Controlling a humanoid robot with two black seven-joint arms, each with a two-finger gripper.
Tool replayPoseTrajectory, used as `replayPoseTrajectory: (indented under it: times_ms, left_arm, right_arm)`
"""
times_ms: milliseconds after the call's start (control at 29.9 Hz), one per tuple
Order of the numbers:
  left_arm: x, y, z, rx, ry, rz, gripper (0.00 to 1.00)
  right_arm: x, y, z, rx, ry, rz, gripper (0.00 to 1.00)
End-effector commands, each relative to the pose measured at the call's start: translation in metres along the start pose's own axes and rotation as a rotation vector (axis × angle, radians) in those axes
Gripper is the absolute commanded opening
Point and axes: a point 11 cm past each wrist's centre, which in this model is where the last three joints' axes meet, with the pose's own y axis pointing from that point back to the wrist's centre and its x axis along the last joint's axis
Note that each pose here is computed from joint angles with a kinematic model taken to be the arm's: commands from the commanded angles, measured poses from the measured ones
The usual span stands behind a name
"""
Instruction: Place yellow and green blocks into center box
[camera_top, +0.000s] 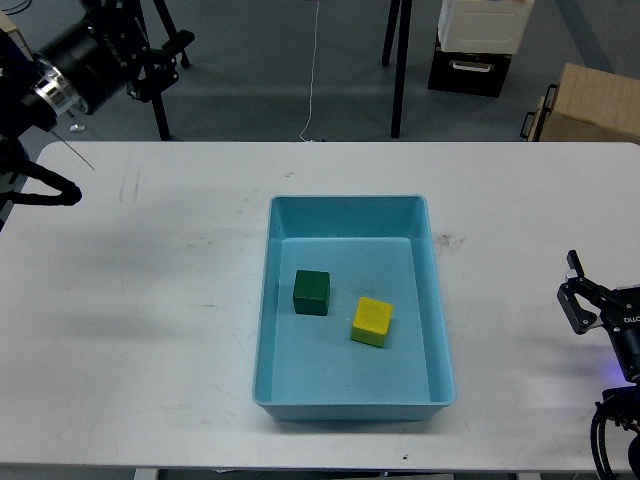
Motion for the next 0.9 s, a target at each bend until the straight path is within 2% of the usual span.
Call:
replayPoseTrajectory:
  times_ms: [0,134,234,502,636,871]
  left_arm:
    - [0.018,0.041,0.003,-0.167,0.152,0.085,1.0]
    - [0.015,0.095,-0.028,-0.266,0.298,0.152,1.0]
    - [-0.008,0.135,-0.056,-0.338,0.417,0.19,1.0]
    - [-0.067,0.2,-0.092,-0.49,0.626,0.286,1.0]
    - [-0.084,0.231,-0.118,-0.478,0.711,0.371,1.0]
    - [-0.107,0.274,-0.16,-0.36,0.787,0.487,1.0]
  right_arm:
    - [-0.009,0.002,0.002,-0.006,0.0,-0.044,1.0]
    - [-0.012,0.012,0.002,-0.005,0.0,-0.063,1.0]
    - [-0.009,0.018,-0.001,0.007,0.004,-0.05,1.0]
    - [0.011,0.05,-0.003,0.028,-0.003,0.044,1.0]
    - [0.016,0.068,-0.012,0.073,0.005,0.082,1.0]
    - [0.017,0.085,-0.022,0.101,0.022,0.113,1.0]
